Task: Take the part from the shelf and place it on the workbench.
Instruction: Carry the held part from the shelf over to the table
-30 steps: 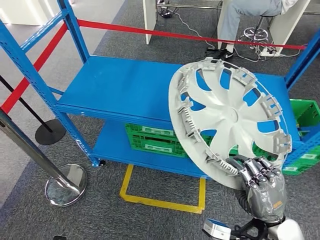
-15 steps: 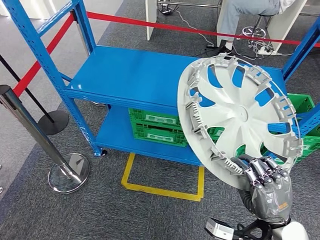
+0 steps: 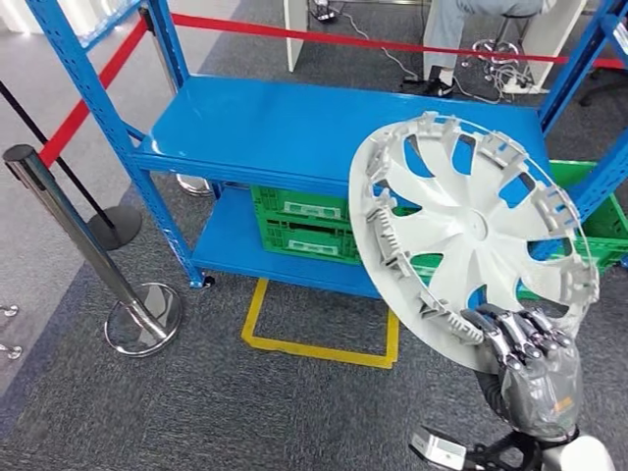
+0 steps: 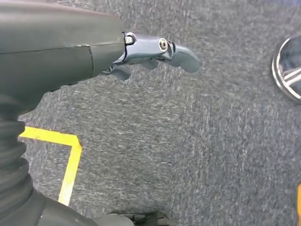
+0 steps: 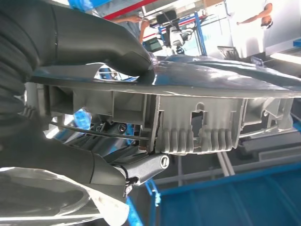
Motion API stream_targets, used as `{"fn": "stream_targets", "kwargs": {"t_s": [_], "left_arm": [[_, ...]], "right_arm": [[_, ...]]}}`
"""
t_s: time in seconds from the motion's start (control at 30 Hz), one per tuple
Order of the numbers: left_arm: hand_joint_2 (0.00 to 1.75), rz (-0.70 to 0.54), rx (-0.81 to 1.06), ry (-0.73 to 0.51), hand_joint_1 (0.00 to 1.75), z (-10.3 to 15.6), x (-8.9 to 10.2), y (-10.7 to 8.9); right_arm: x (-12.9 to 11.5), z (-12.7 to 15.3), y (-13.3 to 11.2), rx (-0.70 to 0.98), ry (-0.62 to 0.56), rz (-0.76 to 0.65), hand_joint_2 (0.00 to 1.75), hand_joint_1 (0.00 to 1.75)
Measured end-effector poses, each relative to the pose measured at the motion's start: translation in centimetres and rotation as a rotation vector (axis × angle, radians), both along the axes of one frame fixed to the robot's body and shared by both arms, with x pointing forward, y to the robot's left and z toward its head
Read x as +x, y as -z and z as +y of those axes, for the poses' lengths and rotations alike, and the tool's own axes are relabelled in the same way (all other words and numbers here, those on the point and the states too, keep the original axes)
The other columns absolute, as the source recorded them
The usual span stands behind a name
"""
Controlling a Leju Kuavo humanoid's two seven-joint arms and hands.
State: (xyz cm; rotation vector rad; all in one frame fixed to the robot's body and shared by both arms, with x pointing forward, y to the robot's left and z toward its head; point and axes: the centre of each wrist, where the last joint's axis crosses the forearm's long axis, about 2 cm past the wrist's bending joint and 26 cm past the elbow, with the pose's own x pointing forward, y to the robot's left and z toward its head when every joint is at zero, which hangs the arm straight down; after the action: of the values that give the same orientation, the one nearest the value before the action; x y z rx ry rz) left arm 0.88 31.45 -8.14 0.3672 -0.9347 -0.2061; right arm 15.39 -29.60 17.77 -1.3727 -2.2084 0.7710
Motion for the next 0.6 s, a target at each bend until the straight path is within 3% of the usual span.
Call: {"fn": "stream_targets", "kwargs": {"t_s": [0.6], "left_arm": [[1.75,-0.028,0.013,0.028,0.00,0.76,0.81,-0.66]], "right_arm": [[0.01,0.04,0.34,-0.010,0.004,0.015,1.75,1.75]]}}
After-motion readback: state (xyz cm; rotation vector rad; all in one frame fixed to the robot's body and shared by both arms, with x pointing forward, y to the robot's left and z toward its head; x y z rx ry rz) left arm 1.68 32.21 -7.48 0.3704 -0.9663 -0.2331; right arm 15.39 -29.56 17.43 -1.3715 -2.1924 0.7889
